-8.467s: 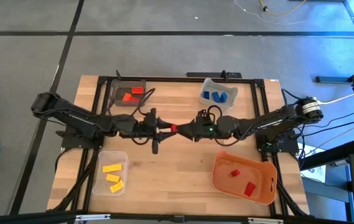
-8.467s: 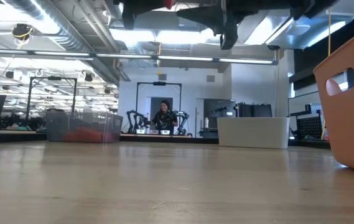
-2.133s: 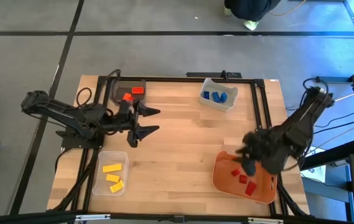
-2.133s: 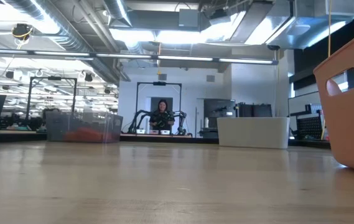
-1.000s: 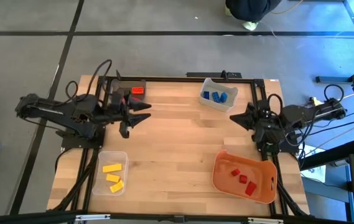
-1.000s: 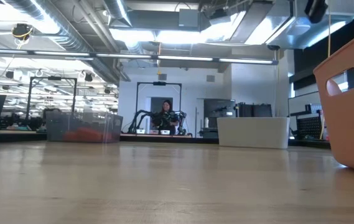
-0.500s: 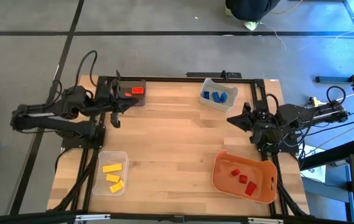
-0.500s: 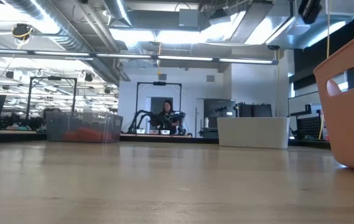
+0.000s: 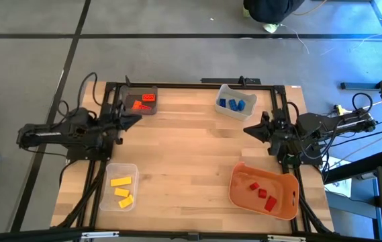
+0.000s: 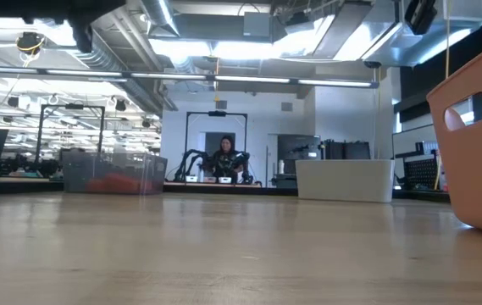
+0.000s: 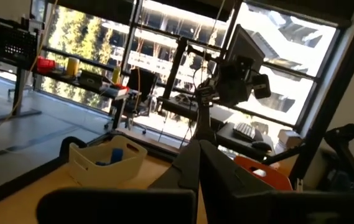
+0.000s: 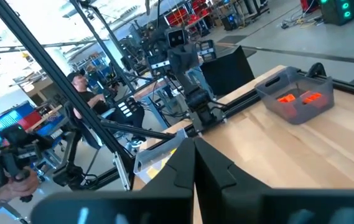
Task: Sort & place blocks by color
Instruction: Return to Home Position
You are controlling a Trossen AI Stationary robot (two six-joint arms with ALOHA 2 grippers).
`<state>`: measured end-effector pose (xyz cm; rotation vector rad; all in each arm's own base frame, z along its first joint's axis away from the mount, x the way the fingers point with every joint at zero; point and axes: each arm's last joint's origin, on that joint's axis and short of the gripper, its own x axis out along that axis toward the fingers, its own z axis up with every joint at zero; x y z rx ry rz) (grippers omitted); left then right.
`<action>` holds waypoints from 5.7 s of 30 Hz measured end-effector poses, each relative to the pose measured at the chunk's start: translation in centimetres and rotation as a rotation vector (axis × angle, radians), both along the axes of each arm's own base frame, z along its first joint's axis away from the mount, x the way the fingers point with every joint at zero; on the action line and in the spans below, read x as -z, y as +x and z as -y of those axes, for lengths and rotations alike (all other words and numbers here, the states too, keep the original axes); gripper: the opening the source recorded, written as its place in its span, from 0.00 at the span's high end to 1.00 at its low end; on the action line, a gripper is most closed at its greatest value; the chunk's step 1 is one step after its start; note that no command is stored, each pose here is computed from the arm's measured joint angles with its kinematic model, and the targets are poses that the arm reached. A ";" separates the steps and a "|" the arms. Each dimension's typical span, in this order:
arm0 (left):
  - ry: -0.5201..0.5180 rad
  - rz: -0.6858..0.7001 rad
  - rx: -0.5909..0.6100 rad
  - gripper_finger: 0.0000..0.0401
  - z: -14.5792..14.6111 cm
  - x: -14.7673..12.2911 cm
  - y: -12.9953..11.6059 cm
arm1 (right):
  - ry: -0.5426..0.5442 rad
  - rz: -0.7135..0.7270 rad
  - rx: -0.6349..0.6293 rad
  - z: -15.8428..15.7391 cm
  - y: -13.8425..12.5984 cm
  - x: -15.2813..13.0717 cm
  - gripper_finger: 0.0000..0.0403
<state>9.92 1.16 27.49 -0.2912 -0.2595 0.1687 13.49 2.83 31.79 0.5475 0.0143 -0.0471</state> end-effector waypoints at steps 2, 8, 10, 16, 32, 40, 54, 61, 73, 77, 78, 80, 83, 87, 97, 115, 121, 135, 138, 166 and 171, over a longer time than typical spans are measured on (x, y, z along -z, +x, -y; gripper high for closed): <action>-0.005 0.035 -0.006 1.00 0.2 0.7 -0.5 | 0.013 0.001 0.005 0.0 0.0 0.0 1.00; -0.027 0.064 0.035 1.00 0.7 2.8 -1.3 | 0.018 0.001 0.008 0.0 0.0 0.0 1.00; -0.027 0.070 0.045 1.00 0.8 3.7 -1.5 | 0.019 0.001 0.008 0.0 0.0 0.0 1.00; -0.034 0.059 0.059 1.00 0.8 6.4 -1.1 | 0.054 0.003 0.009 0.0 0.0 0.0 1.00; -0.080 -0.206 0.223 1.00 1.3 10.8 -0.2 | 0.072 0.005 0.004 0.0 0.0 -0.1 1.00; -0.063 -0.214 0.210 0.98 1.3 10.8 -0.1 | 0.064 0.008 -0.018 0.1 -0.4 -0.1 1.00; -0.061 -0.215 0.209 0.93 1.2 10.8 -0.1 | -0.146 0.220 -0.109 1.6 -7.0 -0.5 1.00; -0.062 -0.216 0.209 0.93 1.2 10.8 -0.1 | -0.117 0.365 -0.124 1.8 -7.9 4.0 1.00; -0.061 -0.214 0.209 0.98 1.3 10.8 -0.1 | -0.164 0.135 -0.006 2.2 -6.7 7.3 1.00; -0.061 -0.214 0.209 0.99 1.3 10.8 -0.1 | -0.137 0.120 -0.024 2.2 -5.7 9.3 1.00; -0.061 -0.214 0.209 0.99 1.3 10.8 -0.1 | -0.121 0.118 -0.034 2.2 -5.3 10.0 1.00; -0.061 -0.213 0.209 0.99 1.3 10.8 -0.1 | -0.123 0.122 -0.056 2.2 -4.7 11.6 1.00; -0.061 -0.213 0.209 1.00 1.3 10.8 -0.1 | -0.179 0.158 -0.082 2.1 -4.2 12.6 1.00; -0.061 -0.213 0.209 1.00 1.3 10.8 -0.1 | -0.194 0.143 -0.040 2.3 -3.8 14.1 1.00; -0.061 -0.213 0.208 0.94 1.2 10.8 -0.1 | -0.315 0.051 0.092 2.7 -3.7 14.7 0.98; -0.061 -0.214 0.208 0.97 1.2 10.8 -0.1 | -0.312 0.049 0.092 2.7 -3.7 14.8 0.95; -0.061 -0.214 0.208 0.99 1.2 10.8 -0.1 | -0.312 0.049 0.092 2.7 -3.7 14.8 0.95; -0.061 -0.214 0.208 0.95 1.2 10.8 -0.1 | -0.312 0.049 0.092 2.7 -3.7 14.8 0.95; -0.061 -0.214 0.208 0.93 1.2 10.8 -0.1 | -0.312 0.049 0.092 2.7 -3.7 14.8 0.95; -0.061 -0.214 0.208 1.00 1.2 10.8 -0.1 | -0.312 0.049 0.092 2.7 -3.7 14.7 0.95; -0.061 -0.214 0.208 1.00 1.2 10.8 -0.1 | -0.312 0.050 0.092 2.7 -3.7 14.7 0.95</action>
